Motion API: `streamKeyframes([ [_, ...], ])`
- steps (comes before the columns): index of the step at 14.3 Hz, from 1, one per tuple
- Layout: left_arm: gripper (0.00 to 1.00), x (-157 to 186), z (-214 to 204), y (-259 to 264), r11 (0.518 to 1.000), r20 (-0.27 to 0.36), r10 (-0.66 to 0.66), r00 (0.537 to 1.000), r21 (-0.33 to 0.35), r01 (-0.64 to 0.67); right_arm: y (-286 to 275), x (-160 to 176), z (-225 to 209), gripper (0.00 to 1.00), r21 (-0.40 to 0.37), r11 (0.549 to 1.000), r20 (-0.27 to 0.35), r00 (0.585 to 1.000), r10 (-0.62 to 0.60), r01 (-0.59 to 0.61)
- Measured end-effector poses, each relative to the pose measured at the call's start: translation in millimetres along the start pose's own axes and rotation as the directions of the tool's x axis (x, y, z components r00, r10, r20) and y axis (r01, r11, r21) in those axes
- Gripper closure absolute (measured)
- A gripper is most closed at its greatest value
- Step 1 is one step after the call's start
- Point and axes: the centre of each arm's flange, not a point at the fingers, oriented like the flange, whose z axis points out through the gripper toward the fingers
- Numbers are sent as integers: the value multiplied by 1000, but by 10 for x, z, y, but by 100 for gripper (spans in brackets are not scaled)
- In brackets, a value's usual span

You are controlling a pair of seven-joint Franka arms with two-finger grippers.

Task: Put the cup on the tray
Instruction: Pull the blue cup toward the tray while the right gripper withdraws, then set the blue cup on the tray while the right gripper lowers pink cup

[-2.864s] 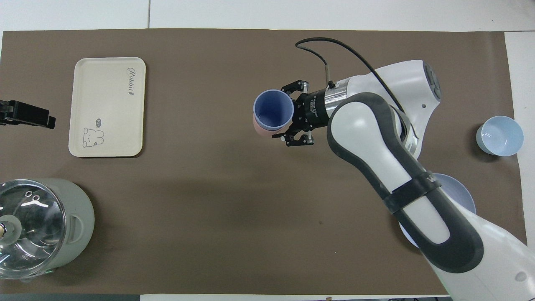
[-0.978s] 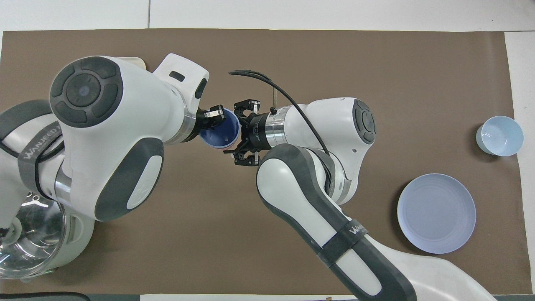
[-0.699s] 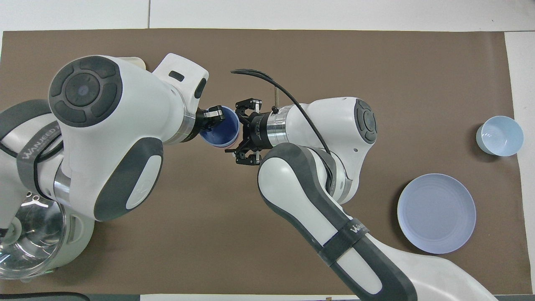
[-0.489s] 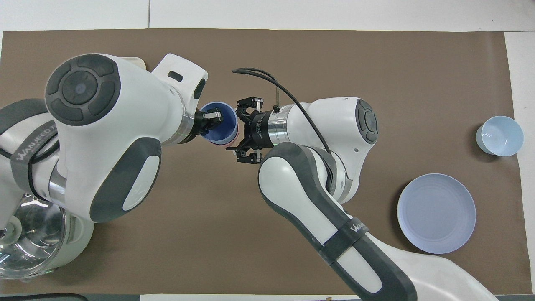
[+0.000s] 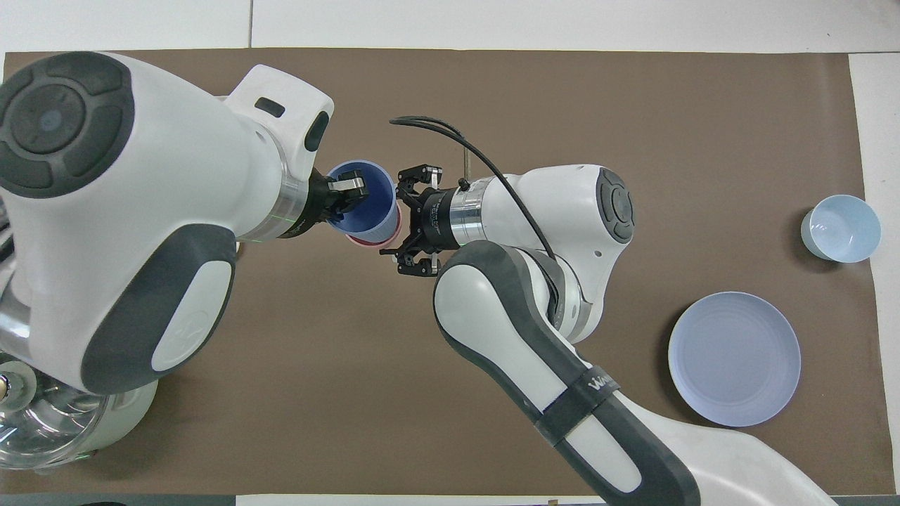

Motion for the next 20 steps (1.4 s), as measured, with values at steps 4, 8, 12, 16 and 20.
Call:
streamKeyframes([
  [4,96,-19,-423,-101,1000,11,-18,1000,1,18,-113,209,-99,22,13,1000,-12,1000,22,-22],
  [8,96,324,-726,-583,994,-21,-104,994,-26,103,-493,950,-599,22,-14,1000,-14,1000,-3,3],
  [12,96,941,-494,-1560,994,-46,-109,993,-13,109,-799,2067,-1582,22,-49,996,29,997,-67,68],
  [16,96,1426,121,-2414,998,-44,-64,997,8,64,-790,2803,-2244,22,-71,992,15,995,-103,104],
  [20,96,1659,1121,-3150,999,-71,19,997,27,-17,-743,3380,-2657,22,-135,985,-6,994,-112,110],
])
